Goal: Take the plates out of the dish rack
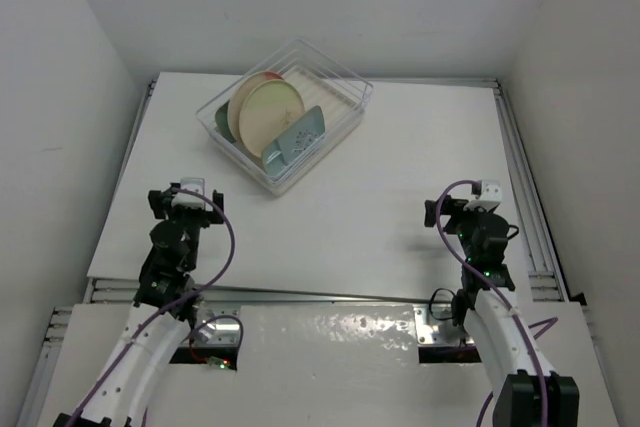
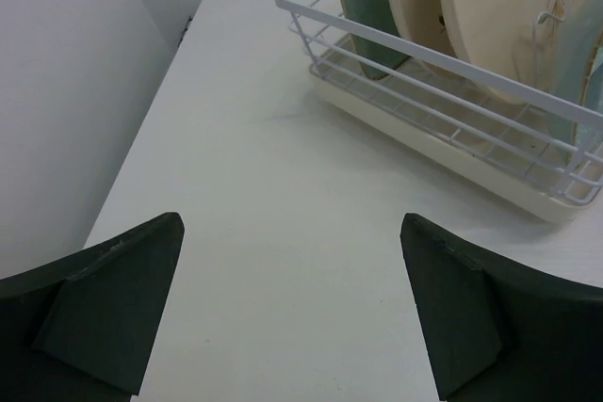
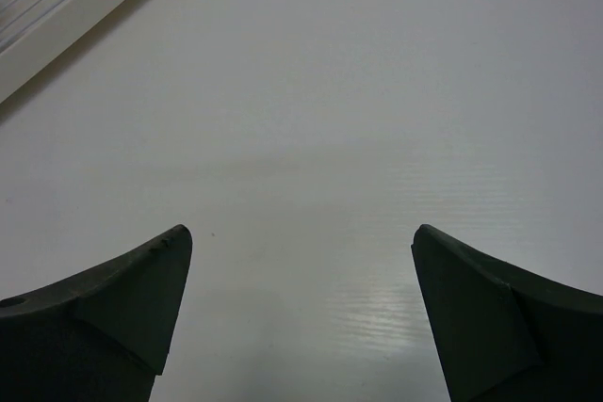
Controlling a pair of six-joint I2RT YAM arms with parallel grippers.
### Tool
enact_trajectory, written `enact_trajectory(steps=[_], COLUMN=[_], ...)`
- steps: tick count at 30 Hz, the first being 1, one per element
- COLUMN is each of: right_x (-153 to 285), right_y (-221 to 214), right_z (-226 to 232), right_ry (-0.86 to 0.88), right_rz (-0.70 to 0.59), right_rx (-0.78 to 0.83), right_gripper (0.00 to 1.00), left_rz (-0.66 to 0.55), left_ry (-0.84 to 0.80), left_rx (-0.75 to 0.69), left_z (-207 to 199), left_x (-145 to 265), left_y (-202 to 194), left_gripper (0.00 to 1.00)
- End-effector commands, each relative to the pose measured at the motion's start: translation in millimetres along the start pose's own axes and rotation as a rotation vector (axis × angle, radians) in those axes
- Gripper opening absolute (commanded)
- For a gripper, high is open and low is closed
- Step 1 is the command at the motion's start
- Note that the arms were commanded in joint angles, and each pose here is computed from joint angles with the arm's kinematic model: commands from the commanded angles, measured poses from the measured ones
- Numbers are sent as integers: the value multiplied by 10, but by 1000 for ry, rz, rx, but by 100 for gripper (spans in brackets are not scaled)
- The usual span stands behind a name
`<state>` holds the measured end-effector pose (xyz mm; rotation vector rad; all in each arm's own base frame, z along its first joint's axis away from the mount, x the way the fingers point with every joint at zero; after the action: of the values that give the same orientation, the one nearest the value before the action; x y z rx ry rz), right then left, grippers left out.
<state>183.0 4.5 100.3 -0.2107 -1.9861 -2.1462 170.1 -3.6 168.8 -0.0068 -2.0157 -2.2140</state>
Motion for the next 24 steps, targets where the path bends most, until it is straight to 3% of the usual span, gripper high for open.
enact_trajectory(steps=[1, 6, 8, 11, 13, 14, 18, 20, 24], right_x=[-22, -46, -61, -90, -104, -106, -144, -171, -183], right_y=[153, 375, 560, 718, 879, 894, 974, 968, 964], right_z=[-11, -10, 33, 92, 122, 141, 177, 171, 178], right_ry=[-20, -67, -25, 47, 76, 98, 156, 159, 162], right_rz=[-48, -26, -37, 7, -5, 5, 8, 21, 37], right_rx=[1, -83, -74, -63, -61, -61, -28, -24, -36], right_gripper=[99, 99, 99, 99, 99, 99, 92, 90, 90], left_rz=[-48, -24, -62, -114, -77, -18, 196, 263, 312], left_ry=[0, -138, -136, -227, -326, -454, -661, -708, -729], left_rx=[-42, -349, -350, -364, -370, -373, -249, -181, -180], left_z=[16, 20, 25, -55, -154, -288, -663, -855, -1141], left_x=[-6, -16, -22, -115, -210, -339, -796, -1096, -1498], left_y=[133, 238, 371, 934, 1174, 1417, 1819, 1944, 1928], left_gripper=[100, 100, 99, 85, 78, 71, 60, 57, 56])
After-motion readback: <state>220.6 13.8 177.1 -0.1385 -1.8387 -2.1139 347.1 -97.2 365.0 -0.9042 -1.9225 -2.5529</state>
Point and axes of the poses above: each gripper's point midway between its finger pads, its own x axis back along the fingers, its own z axis along the line the jaws close on, y = z × x, the point moved 9 cm from there along x, back along the fingers, and after that the axes turned 7 degrees about x, right-handed, at the moved point
